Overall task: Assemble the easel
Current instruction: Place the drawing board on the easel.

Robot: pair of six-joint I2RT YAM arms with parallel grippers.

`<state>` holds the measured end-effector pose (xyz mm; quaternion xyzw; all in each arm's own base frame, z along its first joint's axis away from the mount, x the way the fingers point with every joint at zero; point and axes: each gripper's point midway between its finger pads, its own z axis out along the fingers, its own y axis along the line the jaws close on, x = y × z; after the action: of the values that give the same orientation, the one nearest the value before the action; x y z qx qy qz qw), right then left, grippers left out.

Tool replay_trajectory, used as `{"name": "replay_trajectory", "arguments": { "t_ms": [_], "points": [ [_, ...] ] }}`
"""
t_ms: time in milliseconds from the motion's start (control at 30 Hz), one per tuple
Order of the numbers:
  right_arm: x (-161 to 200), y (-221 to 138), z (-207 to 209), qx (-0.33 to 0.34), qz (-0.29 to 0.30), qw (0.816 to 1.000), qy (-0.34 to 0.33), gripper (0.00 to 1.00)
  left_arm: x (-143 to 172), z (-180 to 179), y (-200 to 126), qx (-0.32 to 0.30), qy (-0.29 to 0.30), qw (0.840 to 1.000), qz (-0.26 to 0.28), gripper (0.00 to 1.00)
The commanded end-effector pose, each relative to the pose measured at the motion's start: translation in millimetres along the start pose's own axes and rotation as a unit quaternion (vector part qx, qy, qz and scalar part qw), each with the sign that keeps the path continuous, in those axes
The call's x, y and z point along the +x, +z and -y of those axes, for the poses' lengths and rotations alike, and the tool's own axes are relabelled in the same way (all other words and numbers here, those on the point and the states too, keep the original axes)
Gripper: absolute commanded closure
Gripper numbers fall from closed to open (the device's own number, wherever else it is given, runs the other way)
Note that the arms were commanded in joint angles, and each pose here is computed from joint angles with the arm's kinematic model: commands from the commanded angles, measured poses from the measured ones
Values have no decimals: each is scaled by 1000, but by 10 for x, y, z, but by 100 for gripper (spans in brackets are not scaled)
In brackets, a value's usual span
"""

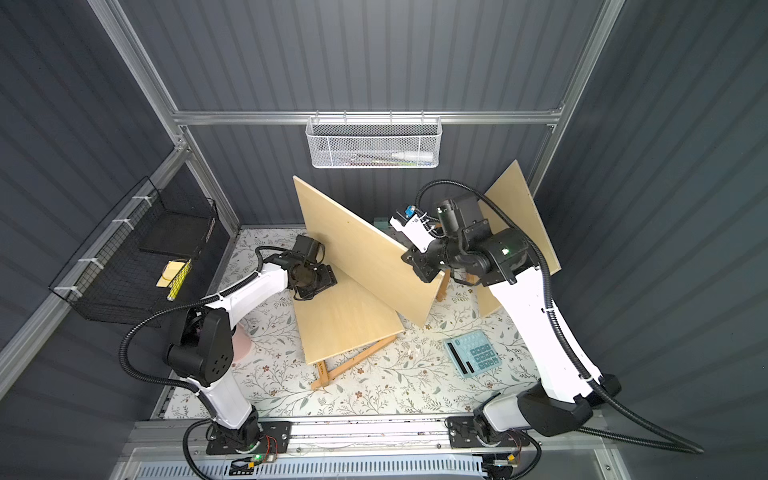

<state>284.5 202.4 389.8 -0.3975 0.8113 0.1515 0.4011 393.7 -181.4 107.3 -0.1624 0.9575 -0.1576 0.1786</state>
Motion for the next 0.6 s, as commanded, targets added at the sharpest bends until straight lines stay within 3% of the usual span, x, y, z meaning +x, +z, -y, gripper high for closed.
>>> {"name": "replay_trajectory", "arguments": {
  "t_ms": [0, 267, 567],
  "points": [
    [-564, -586, 382, 89, 142, 985, -38, 100, 18, -48, -67, 0, -9, 1000, -1, 26],
    [-459, -808, 709, 142, 138, 979, -40, 100, 8, -50, -55, -5, -6, 1000, -3, 26],
    [-205, -755, 867, 144, 101, 984, -30, 100, 20, -66, -46, -10, -5, 1000, -7, 27]
  ]
}}
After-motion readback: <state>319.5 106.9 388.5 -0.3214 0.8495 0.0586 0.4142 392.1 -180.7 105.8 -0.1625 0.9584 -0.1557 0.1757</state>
